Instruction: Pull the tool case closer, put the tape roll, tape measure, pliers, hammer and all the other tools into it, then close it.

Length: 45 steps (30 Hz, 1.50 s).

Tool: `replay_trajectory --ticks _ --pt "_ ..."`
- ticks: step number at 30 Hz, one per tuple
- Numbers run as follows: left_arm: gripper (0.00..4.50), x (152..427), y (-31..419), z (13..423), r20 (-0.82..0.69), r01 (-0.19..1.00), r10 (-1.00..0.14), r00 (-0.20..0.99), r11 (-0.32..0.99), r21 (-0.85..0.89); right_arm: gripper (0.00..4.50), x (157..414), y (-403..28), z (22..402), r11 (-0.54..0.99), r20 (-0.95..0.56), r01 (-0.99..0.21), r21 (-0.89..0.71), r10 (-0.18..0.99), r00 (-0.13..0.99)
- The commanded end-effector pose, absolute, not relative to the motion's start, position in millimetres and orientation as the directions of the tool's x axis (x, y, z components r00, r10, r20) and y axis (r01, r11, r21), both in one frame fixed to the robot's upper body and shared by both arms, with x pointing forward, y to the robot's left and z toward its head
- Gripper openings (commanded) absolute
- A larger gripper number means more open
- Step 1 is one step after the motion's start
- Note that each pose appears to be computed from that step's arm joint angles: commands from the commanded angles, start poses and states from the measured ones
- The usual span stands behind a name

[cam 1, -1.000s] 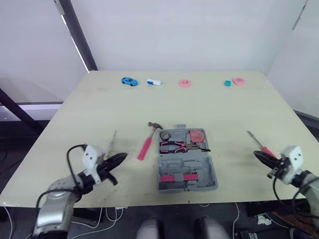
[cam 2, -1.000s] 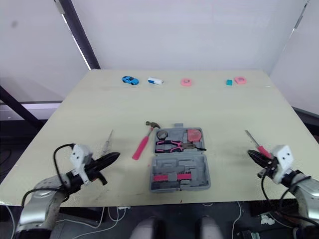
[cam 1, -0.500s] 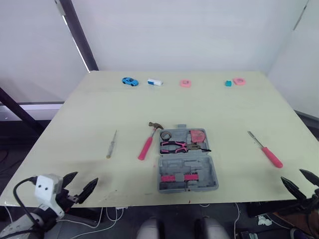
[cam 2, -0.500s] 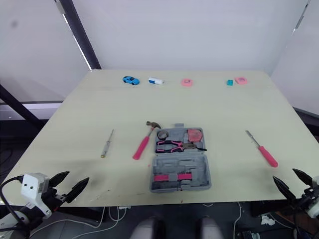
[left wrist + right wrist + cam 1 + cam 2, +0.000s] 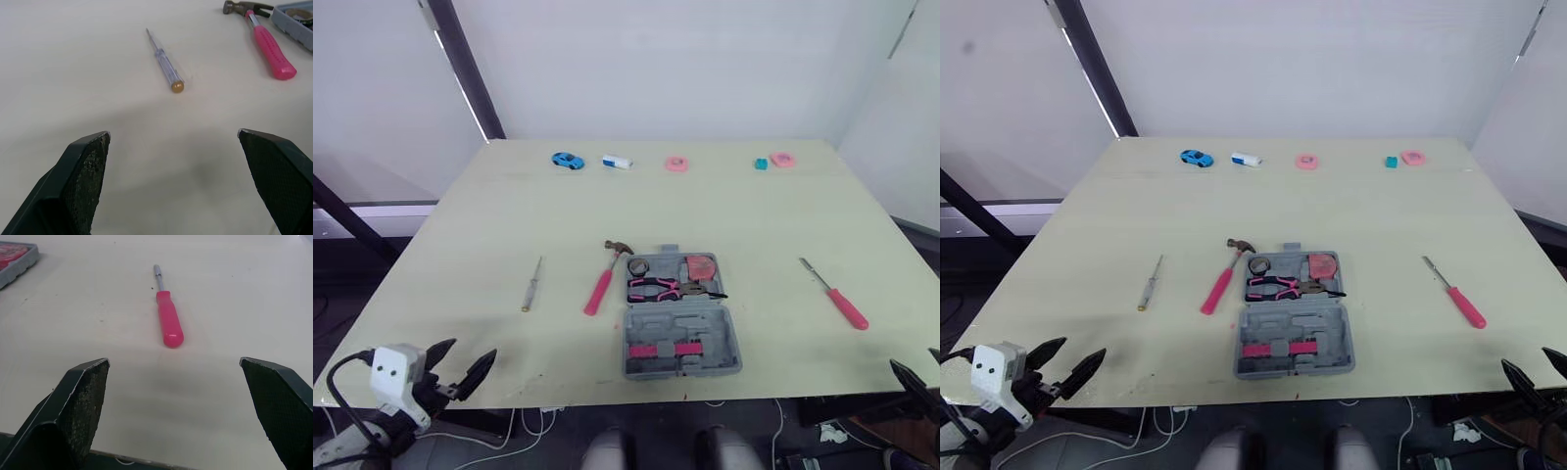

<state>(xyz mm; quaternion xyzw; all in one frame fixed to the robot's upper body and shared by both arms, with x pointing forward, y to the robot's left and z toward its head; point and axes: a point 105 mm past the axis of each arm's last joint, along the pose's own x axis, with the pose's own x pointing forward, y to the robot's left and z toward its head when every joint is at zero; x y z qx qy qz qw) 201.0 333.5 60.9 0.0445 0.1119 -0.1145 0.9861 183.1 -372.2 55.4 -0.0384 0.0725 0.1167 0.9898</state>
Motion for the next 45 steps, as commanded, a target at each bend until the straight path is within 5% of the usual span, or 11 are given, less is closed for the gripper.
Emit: replay_trajectory --ticks 1,10,20,30,43,45 --pt "4.46 207 326 70 -0.206 0.261 -0.239 0.949 0.962 0.085 4.5 188 -372 71 0.96 -0.115 -0.255 -0.113 0.242 0.963" --pt "4.46 247 315 85 -0.138 0.118 -0.117 0.984 0.993 0.003 4.5 220 -299 103 0.827 -0.058 -0.552 -0.107 0.549 0.834" --pt "4.46 296 310 79 -0.171 -0.027 0.023 0.985 0.999 -0.02 4.5 241 -218 141 0.48 -0.005 -0.863 -0.158 0.874 0.486" --pt "4.46 342 281 71 -0.224 -0.01 0.009 0.975 1.0 0.0 4.5 255 -171 168 0.305 0.037 -0.926 -0.223 0.952 0.304" --pt "4.46 359 281 48 -0.332 -0.065 0.073 0.94 0.997 0.035 4.5 256 -141 196 0.218 0.067 -0.936 -0.276 0.976 0.208" --pt "3.93 358 283 47 -0.334 -0.071 0.08 0.939 0.997 0.04 4.5 255 -138 198 0.206 0.071 -0.938 -0.277 0.978 0.194"
